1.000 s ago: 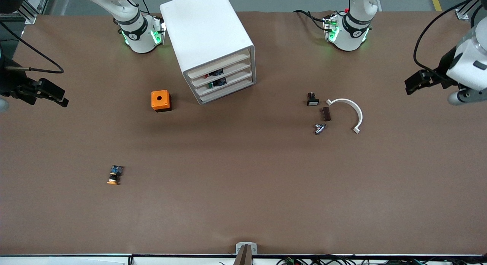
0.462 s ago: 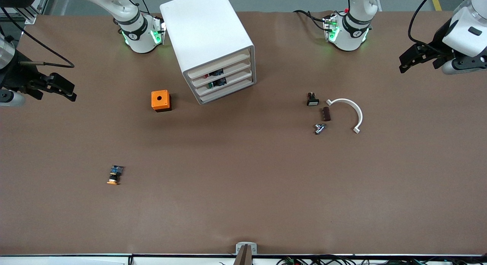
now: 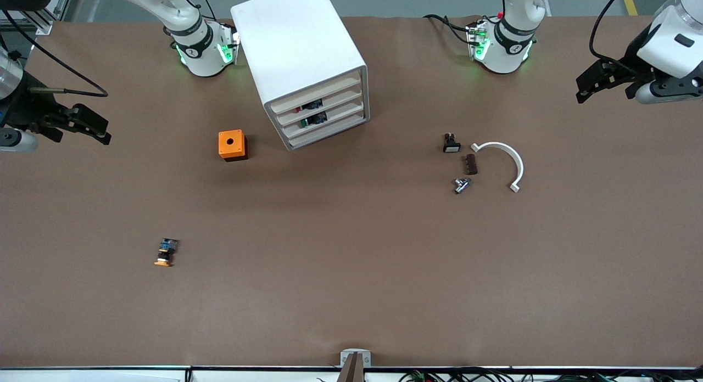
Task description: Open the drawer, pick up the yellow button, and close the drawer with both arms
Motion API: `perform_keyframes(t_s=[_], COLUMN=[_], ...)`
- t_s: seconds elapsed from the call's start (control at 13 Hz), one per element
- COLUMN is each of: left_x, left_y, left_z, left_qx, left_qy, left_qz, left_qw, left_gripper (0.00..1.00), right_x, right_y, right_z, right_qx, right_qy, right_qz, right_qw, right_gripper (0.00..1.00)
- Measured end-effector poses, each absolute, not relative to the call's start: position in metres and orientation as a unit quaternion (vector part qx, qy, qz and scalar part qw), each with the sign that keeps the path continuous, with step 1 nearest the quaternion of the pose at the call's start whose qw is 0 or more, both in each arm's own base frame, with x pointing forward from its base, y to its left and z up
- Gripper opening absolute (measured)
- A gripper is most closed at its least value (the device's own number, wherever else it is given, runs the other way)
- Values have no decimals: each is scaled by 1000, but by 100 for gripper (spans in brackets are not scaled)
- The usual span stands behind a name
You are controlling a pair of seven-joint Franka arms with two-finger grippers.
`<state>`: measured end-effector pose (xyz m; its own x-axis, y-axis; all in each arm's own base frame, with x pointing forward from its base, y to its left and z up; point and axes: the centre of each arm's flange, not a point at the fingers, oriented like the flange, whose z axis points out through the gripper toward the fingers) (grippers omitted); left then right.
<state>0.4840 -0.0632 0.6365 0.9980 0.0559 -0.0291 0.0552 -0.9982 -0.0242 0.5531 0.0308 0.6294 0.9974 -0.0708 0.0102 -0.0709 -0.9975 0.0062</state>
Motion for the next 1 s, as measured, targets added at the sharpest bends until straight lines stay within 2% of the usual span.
perform_keyframes(t_s=[1.0], left_x=[487], left_y=[-62], left_z=[641], left_qx=[-999], left_qy=[-28], left_qz=[24], left_qw=[18], left_gripper=[100], right_x=[553], right_y=[31], right_z=[630], right_qx=[999], right_qy=[-35], right_qz=[6], right_qw=[3], right_gripper=[100])
